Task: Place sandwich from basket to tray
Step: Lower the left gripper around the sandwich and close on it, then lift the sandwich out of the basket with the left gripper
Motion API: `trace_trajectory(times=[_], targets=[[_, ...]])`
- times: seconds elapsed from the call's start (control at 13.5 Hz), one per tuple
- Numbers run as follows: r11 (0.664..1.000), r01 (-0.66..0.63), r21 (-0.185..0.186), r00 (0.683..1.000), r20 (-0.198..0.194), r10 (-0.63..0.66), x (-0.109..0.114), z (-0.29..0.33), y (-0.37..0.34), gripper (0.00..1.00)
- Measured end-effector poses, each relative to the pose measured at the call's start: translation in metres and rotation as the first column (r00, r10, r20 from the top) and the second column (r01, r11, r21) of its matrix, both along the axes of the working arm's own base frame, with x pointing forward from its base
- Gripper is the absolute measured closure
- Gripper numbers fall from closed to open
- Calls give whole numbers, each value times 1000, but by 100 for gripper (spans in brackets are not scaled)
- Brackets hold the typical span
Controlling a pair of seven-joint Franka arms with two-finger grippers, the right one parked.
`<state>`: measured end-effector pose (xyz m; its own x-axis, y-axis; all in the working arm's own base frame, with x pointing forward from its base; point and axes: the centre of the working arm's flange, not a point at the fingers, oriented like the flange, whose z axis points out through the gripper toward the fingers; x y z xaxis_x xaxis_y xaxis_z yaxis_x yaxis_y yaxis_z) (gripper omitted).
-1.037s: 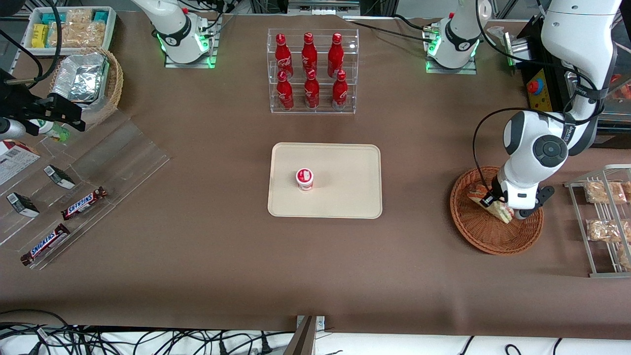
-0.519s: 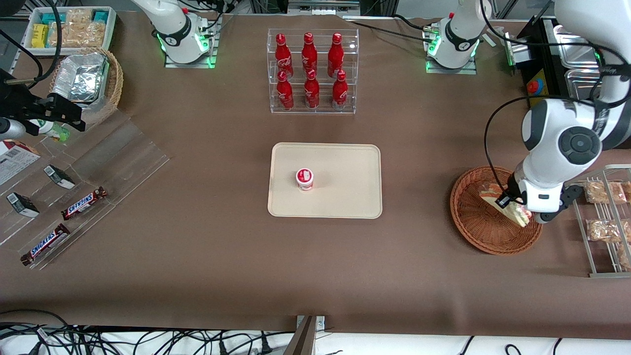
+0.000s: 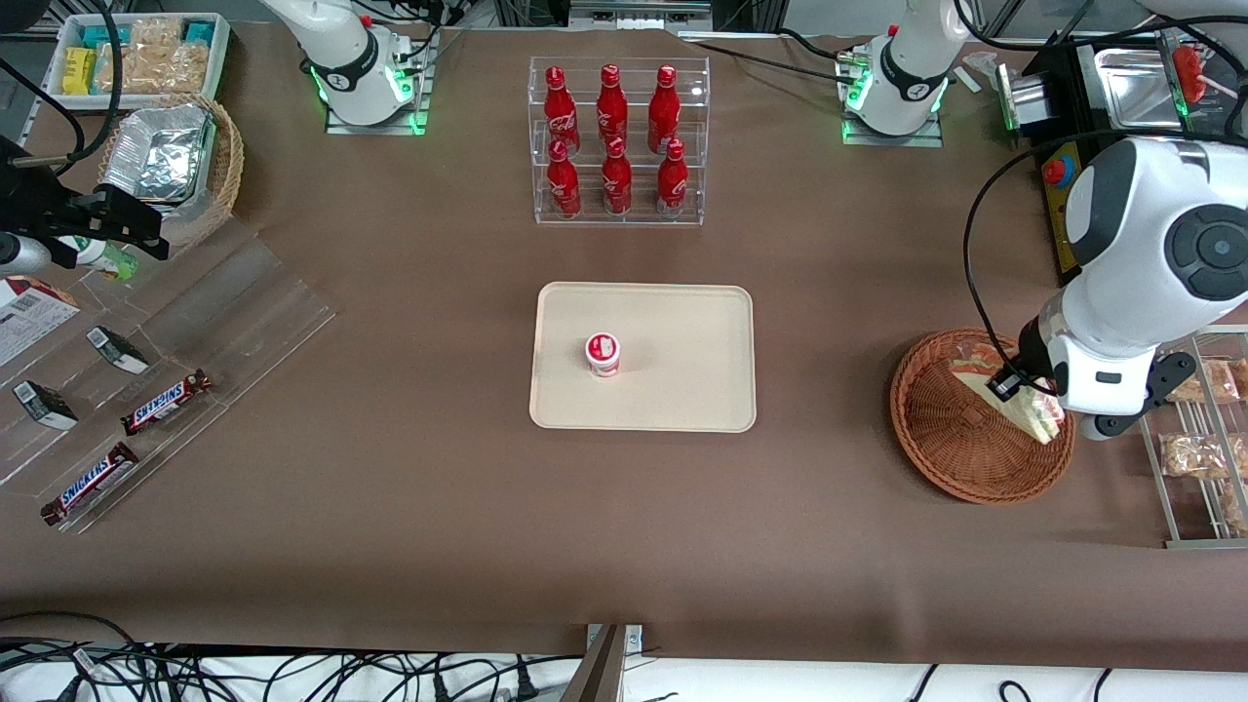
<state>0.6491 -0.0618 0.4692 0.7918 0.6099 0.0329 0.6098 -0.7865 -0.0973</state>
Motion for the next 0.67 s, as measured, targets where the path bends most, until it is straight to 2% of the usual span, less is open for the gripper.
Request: trace_trajectory(times=[0.15, 0.37, 0.44, 0.67], targets=[[998, 51, -33, 998, -19, -52, -2, 25, -13, 83], [982, 175, -71, 984, -16, -176, -8, 46, -49, 83], [967, 241, -84, 970, -15, -244, -12, 48, -68, 83], [894, 430, -125, 901, -15, -435, -27, 47, -127, 83]])
